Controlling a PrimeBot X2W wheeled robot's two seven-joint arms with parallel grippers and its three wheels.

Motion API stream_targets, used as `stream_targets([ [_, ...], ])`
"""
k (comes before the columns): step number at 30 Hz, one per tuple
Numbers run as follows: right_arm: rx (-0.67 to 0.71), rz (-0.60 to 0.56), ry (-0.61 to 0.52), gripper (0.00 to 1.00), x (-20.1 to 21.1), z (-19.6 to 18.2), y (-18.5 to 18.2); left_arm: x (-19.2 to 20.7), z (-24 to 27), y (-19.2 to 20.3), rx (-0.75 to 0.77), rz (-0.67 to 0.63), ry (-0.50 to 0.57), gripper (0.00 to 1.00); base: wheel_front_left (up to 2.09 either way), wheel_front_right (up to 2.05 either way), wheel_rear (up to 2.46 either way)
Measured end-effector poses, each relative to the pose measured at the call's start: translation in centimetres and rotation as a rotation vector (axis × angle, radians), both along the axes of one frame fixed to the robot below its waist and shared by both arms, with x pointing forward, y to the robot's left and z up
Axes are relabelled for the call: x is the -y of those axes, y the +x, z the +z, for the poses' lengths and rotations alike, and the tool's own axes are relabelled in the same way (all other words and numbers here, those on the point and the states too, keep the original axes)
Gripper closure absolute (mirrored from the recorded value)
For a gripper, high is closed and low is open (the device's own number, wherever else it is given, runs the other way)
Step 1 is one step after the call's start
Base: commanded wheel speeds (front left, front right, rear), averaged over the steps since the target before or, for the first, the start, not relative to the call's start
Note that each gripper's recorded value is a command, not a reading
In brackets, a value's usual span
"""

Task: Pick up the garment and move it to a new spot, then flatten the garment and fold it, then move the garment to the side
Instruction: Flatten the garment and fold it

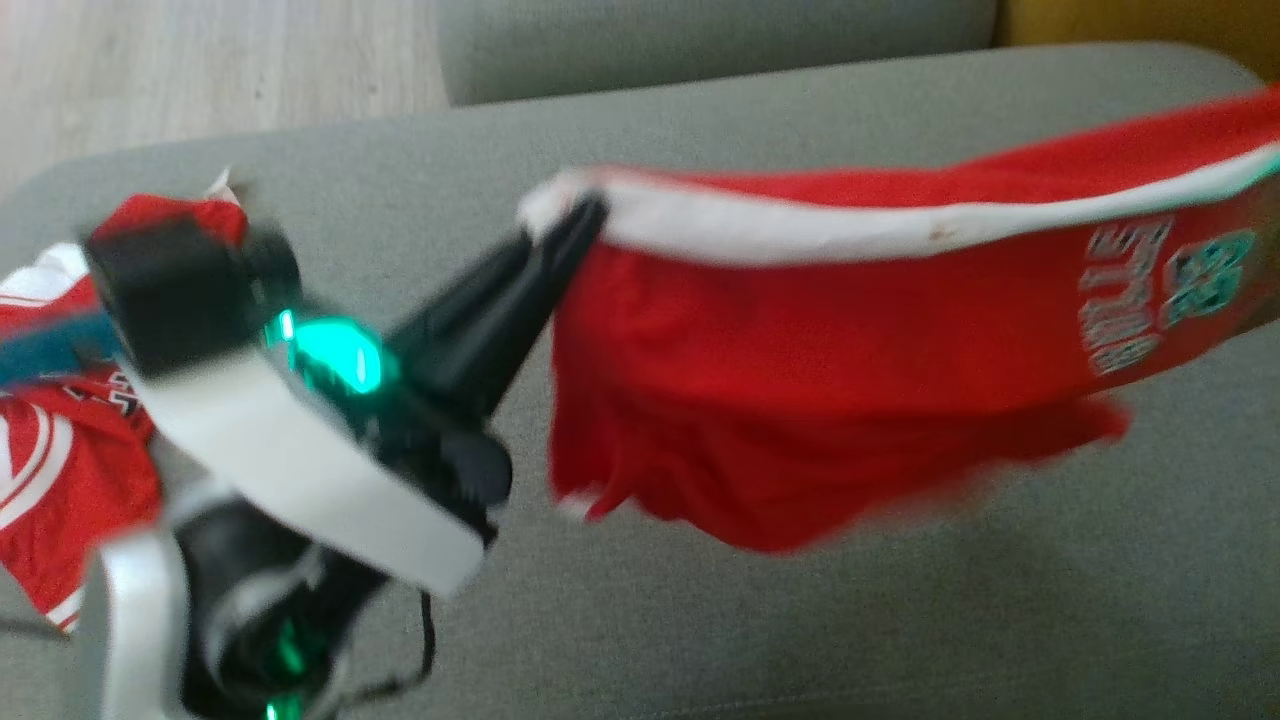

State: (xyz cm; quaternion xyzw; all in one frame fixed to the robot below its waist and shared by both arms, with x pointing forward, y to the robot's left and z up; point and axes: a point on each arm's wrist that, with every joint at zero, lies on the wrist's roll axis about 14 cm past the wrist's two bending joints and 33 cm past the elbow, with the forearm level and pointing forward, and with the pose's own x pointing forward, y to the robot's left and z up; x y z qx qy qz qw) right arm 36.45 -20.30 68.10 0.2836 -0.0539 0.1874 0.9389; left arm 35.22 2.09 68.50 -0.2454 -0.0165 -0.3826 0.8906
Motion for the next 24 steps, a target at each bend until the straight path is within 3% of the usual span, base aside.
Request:
stream_targets([
  [4, 0.019, 0.028, -0.046, 1.0, -0.1, 2.1, 2.4, 1.2, 3.0, 1.9, 0.055, -0.056, 0.013, 1.0, 0.0, 0.0, 0.0],
  [8, -0.055, 0.012, -0.075, 1.0, 0.0, 1.2, 7.4, 2.3, 2.2, 7.1, 0.03, -0.041, 0.102, 1.0, 0.0, 0.0, 0.0],
  [13, -0.092, -0.055, -0.077, 1.0, -0.4, 0.8, 15.3, 2.0, -0.7, 16.2, -0.009, 0.105, 0.18, 1.0, 0.0, 0.0, 0.0],
  [16, -0.027, -0.126, -0.065, 1.0, -0.9, 1.8, 21.3, 1.1, -0.5, 22.4, 0.112, 0.241, 0.16, 1.0, 0.0, 0.0, 0.0],
  [20, 0.02, -0.164, -0.033, 1.0, -1.7, 1.6, 25.2, -0.5, -0.5, 26.0, 0.225, 0.377, 0.103, 1.0, 0.0, 0.0, 0.0],
  [24, -0.093, -0.139, -0.038, 1.0, -3.5, -3.6, 26.9, -1.5, -5.9, 27.5, 0.153, 0.429, 0.144, 1.0, 0.0, 0.0, 0.0],
])
